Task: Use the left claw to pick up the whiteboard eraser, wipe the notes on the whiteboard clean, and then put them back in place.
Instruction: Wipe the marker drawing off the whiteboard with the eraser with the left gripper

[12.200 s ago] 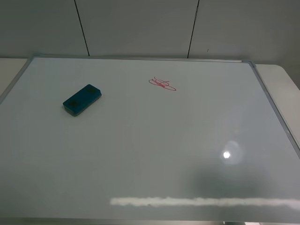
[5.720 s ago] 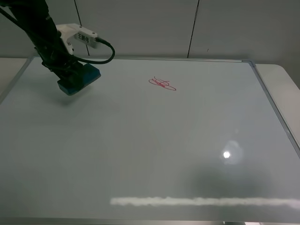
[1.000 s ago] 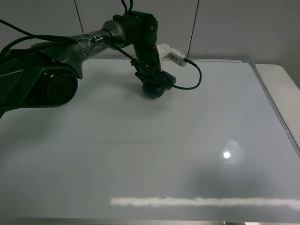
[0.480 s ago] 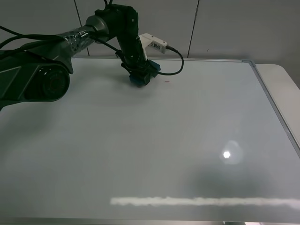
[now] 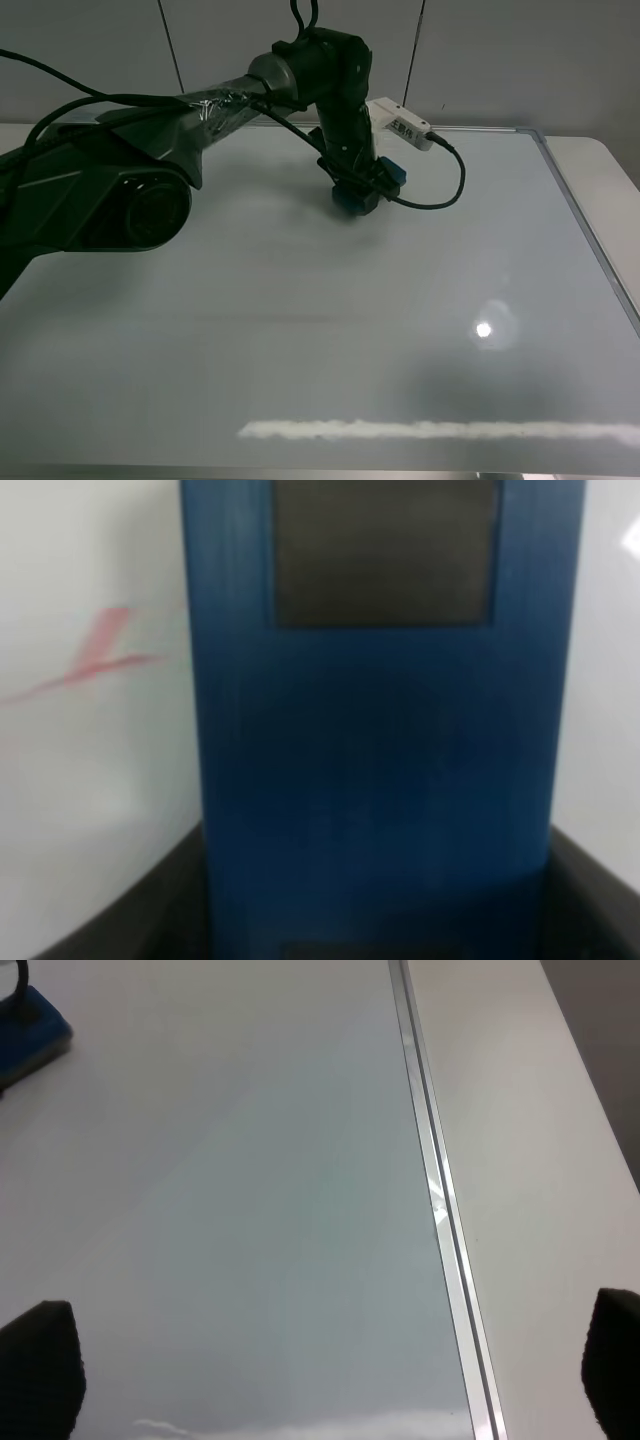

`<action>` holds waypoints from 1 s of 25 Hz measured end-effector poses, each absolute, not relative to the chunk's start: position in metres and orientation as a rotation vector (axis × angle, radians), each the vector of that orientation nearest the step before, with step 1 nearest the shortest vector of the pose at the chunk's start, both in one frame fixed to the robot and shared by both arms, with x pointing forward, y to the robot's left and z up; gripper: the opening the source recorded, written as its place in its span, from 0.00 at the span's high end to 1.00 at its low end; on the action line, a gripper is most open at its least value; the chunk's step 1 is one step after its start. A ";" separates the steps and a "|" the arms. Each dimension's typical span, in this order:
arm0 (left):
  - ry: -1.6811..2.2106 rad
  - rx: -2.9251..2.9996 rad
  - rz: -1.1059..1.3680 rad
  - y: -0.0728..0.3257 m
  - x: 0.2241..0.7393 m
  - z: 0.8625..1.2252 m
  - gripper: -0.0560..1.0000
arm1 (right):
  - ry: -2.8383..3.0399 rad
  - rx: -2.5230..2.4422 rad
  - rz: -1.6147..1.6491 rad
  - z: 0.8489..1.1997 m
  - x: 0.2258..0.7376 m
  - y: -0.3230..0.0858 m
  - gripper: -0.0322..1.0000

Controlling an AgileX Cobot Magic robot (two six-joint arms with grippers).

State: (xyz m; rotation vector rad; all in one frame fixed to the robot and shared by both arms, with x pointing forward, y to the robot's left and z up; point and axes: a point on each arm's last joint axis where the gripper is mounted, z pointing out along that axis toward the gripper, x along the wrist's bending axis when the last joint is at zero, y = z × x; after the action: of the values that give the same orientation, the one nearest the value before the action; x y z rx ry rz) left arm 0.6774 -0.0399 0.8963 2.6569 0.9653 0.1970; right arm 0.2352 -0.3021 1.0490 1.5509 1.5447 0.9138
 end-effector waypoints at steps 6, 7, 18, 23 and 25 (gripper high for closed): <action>0.952 2.675 0.172 -0.046 0.673 0.887 0.43 | 1.545 1.551 0.914 1.049 0.235 -0.302 0.01; 0.956 2.675 0.171 -0.044 0.674 0.886 0.43 | 1.545 1.551 0.914 1.049 0.235 -0.302 0.01; 1.095 2.609 0.211 0.016 0.718 0.884 0.43 | 1.544 1.552 0.914 1.049 0.235 -0.302 0.01; 1.209 2.559 0.234 0.059 0.742 0.884 0.43 | 1.544 1.552 0.914 1.049 0.235 -0.302 0.01; 1.245 2.551 0.235 0.073 0.748 0.885 0.43 | 1.544 1.552 0.914 1.049 0.235 -0.302 0.01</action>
State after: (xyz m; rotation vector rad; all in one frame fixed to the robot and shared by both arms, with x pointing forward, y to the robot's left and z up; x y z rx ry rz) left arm 0.7477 0.0726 0.8845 2.5513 1.2450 0.2346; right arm 0.2352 -0.3021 1.0490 1.5517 1.5442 0.9143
